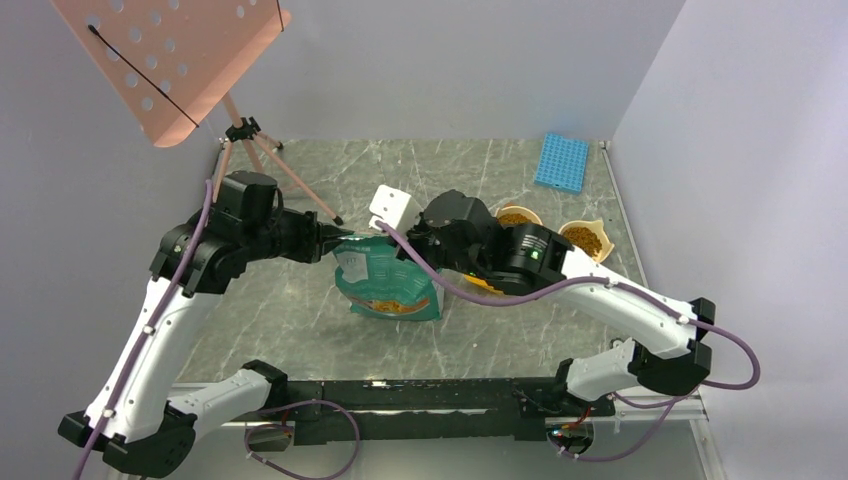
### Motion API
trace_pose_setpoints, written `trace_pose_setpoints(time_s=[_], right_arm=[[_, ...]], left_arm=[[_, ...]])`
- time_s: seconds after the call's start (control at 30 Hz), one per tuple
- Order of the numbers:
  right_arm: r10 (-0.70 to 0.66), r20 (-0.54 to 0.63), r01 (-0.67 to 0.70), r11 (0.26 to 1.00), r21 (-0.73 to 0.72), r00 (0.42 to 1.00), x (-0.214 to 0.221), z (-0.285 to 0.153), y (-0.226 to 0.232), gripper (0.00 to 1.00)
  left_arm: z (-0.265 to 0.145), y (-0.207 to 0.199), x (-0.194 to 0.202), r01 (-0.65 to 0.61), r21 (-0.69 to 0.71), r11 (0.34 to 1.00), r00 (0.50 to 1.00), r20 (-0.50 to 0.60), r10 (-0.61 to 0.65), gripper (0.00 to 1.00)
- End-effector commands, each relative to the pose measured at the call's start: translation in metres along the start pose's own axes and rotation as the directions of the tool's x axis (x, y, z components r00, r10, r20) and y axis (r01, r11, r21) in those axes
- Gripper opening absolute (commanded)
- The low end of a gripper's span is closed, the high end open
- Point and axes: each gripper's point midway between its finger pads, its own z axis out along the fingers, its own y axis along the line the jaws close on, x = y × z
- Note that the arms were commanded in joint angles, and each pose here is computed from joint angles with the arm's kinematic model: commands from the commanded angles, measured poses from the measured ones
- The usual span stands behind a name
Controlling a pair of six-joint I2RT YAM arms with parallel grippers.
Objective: Serve the pet food
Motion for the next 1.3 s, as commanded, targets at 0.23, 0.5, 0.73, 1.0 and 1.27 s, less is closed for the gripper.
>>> trace_pose_setpoints(time_s=[0.23, 0.5, 0.73, 1.0, 1.27], right_arm=[[0.031, -0.093, -0.010, 0.976, 0.216, 0.995, 0.042, -0.068, -0.057, 0.00], [0.036, -0.099, -0.017, 0.983, 0.185, 0.994, 0.049, -0.076, -0.054, 0.00], [0.049, -0.097, -0.028, 0.978, 0.205, 0.994, 0.051, -0.080, -0.057, 0.00], [0.041, -0.110, -0.017, 0.977, 0.212, 0.993, 0.054, -0.082, -0.060, 0.00], [0.083, -0.059, -0.071, 0.980, 0.188, 0.995, 0.048, -0.080, -0.053, 0.00]], left_arm=[[-0.027, -0.018, -0.027, 0.008, 0.104, 0.995, 0.987, 0.158, -0.024, 0.00], [-0.024, -0.016, -0.028, 0.011, 0.096, 0.995, 0.987, 0.158, -0.026, 0.00], [-0.023, -0.018, -0.027, 0.011, 0.097, 0.995, 0.987, 0.157, -0.026, 0.00], [-0.022, -0.019, -0.028, 0.016, 0.096, 0.995, 0.987, 0.158, -0.031, 0.00], [-0.022, -0.024, -0.030, 0.016, 0.132, 0.991, 0.986, 0.165, -0.038, 0.00]])
